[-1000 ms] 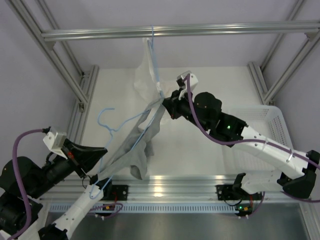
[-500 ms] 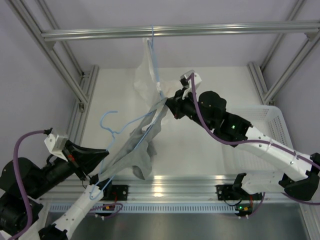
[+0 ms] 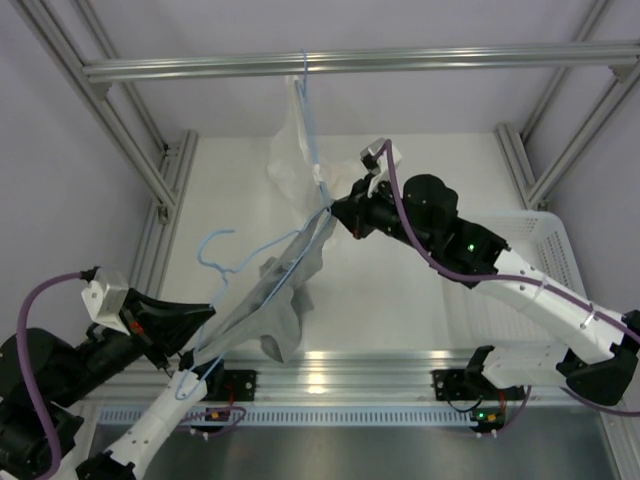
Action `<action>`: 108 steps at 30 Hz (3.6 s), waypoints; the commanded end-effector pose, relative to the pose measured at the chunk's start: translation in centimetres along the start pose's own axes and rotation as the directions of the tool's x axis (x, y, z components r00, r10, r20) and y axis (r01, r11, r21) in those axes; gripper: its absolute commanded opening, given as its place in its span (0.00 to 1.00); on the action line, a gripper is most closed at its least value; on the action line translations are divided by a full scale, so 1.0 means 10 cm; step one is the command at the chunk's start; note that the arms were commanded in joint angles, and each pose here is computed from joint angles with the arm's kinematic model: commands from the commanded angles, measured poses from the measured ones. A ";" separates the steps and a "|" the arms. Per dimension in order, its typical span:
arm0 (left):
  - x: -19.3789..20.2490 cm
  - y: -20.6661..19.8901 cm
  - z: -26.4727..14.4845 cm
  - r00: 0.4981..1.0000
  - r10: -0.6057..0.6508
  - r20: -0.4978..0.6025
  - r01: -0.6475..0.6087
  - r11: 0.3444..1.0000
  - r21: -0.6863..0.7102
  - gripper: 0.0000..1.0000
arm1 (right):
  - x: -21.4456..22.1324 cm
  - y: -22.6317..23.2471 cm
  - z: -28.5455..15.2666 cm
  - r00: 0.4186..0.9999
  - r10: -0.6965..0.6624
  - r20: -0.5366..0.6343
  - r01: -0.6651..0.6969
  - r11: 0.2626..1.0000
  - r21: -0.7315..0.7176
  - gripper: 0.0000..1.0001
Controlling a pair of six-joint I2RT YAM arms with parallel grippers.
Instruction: Remove the tank top from the hanger
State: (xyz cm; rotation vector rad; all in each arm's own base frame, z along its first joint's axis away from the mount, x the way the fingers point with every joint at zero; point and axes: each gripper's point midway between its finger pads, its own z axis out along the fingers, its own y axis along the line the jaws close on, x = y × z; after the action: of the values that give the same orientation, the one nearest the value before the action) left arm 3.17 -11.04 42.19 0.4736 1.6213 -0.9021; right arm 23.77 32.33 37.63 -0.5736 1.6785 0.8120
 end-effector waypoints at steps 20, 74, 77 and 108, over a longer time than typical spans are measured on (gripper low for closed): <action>-0.90 0.28 0.14 0.887 -0.015 0.462 0.072 0.992 -0.105 0.00 | 0.34 0.38 -0.05 0.992 0.127 -0.020 -0.128 0.957 -0.261 0.00; -0.59 1.33 0.23 0.820 0.182 0.543 0.132 0.863 -0.488 0.00 | 2.14 -0.66 -0.19 0.957 0.160 -0.240 -0.099 0.963 0.249 0.38; -0.58 1.42 0.33 0.855 0.159 0.494 0.146 0.839 -0.524 0.00 | 2.18 -0.72 -0.21 0.958 0.162 -0.235 -0.094 0.957 0.274 0.48; -1.37 2.37 1.80 0.985 0.168 0.050 -0.067 0.626 -0.777 0.00 | 1.42 -0.67 -1.10 0.987 0.150 -0.050 -0.135 0.965 0.226 0.99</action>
State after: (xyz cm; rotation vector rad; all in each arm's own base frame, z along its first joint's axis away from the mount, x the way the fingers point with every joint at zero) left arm 35.38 -9.07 44.70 -0.0670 1.7292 -0.0968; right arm 18.99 21.26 22.99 -0.3205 1.8596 0.7009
